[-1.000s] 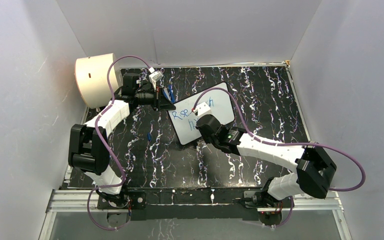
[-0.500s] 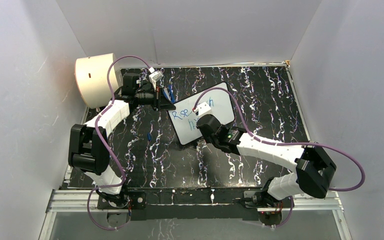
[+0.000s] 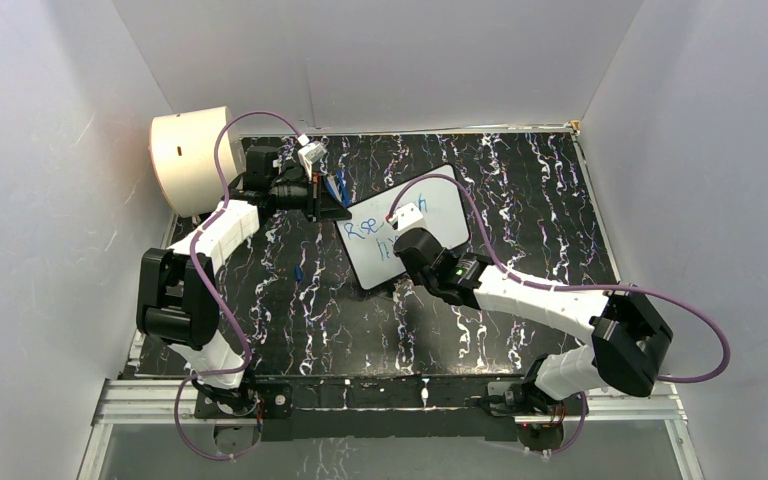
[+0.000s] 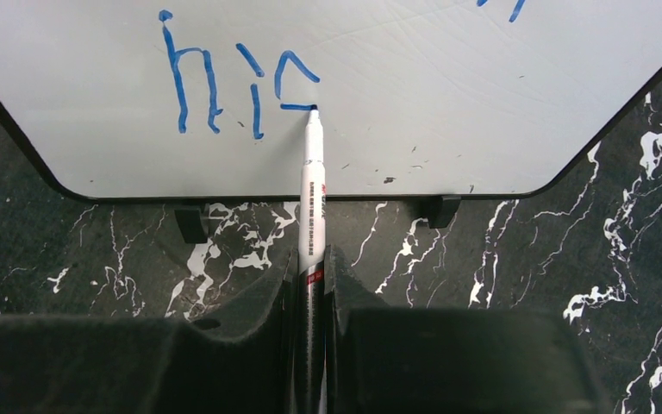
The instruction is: Write a sentence on the whiteboard
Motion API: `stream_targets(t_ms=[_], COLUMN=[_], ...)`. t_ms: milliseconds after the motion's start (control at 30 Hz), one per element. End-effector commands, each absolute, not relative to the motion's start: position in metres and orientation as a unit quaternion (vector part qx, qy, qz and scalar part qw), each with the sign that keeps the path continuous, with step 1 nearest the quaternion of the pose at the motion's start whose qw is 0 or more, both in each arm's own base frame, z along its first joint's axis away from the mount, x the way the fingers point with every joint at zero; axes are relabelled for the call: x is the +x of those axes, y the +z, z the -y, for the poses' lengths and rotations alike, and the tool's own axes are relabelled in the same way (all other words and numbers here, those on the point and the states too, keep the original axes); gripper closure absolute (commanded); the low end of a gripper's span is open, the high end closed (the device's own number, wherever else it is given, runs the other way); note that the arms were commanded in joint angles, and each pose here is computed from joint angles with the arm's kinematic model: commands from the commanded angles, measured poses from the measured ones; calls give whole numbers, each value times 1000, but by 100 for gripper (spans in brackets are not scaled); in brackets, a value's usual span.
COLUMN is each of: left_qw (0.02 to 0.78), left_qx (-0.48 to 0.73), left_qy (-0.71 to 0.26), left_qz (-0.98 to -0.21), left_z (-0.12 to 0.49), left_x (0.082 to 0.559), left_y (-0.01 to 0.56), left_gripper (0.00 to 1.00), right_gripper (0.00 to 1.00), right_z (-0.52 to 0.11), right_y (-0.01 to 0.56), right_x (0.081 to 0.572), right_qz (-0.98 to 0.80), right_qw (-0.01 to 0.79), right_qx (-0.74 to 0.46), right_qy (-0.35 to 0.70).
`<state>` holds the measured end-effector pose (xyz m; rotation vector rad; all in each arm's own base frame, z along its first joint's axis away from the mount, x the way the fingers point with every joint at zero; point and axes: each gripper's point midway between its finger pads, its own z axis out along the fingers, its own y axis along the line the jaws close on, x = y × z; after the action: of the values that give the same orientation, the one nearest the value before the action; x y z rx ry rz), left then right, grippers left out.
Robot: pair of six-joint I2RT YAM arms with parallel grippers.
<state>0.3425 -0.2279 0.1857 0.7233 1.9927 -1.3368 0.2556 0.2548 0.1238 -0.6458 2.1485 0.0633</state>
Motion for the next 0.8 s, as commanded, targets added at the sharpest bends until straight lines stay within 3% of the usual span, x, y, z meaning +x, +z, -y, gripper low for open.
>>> stream_targets(t_ms=[0, 767], left_qw=[299, 298], left_qx=[288, 286], left_qy=[-516, -516], left_qz=[-749, -750], left_z=[235, 235], left_x=[331, 331], left_y=[191, 190], left_gripper=[100, 100], right_gripper=[100, 100], right_z=[-264, -277], right_y=[162, 187], right_x=[281, 282], right_qz=[-839, -820], right_qw=[497, 522], right_qx=[-217, -221], right_qy=[36, 75])
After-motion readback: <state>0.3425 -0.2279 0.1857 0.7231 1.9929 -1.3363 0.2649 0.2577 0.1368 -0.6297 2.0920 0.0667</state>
